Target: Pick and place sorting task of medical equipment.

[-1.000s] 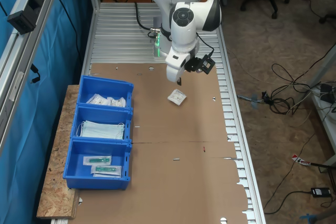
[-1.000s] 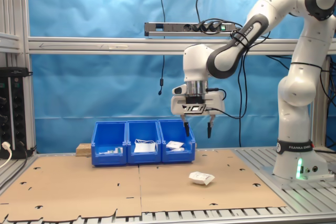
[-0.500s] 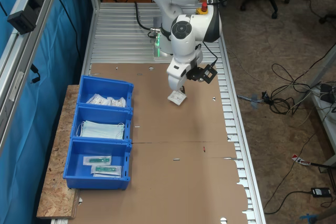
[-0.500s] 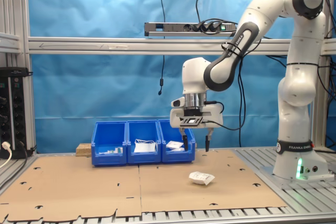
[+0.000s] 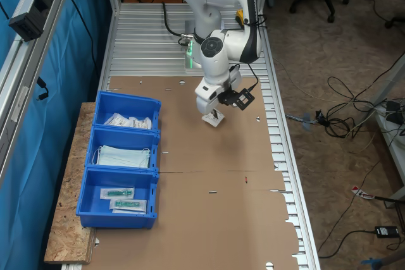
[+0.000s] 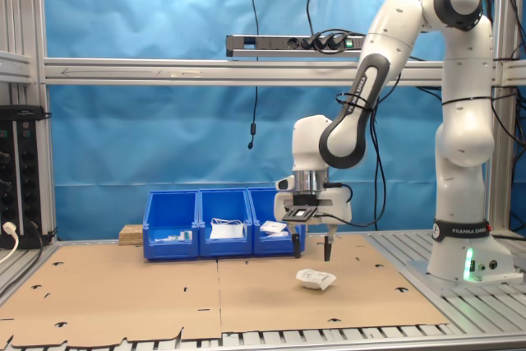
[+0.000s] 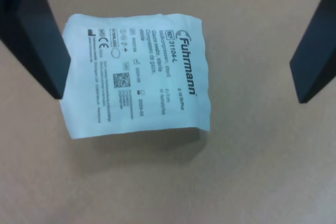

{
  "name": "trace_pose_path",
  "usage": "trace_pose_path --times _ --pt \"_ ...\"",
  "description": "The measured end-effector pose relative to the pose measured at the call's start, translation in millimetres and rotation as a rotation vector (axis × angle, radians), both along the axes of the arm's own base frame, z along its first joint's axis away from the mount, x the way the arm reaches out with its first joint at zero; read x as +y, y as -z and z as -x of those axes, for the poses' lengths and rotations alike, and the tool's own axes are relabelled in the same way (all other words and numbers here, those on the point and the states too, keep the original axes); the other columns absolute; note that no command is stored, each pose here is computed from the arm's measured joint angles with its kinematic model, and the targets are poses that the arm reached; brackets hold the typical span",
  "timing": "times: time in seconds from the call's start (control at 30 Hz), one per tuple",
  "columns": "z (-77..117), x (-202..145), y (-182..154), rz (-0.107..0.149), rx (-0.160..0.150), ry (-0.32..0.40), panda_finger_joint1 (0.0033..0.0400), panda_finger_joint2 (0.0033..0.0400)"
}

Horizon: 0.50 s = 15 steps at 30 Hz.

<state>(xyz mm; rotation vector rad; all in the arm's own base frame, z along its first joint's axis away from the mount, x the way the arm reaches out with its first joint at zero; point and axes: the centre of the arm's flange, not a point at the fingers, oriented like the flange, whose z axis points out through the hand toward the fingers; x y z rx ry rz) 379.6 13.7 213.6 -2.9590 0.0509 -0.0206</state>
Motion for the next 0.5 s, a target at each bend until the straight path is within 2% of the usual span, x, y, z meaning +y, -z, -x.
trace_pose_path --times 0.27,0.5 --pt "5.3 -6.5 16.3 -0.006 -0.009 0.085 0.04 0.04" --pt "7.0 -12.9 33.0 0.013 -0.035 0.145 0.04 0.04"
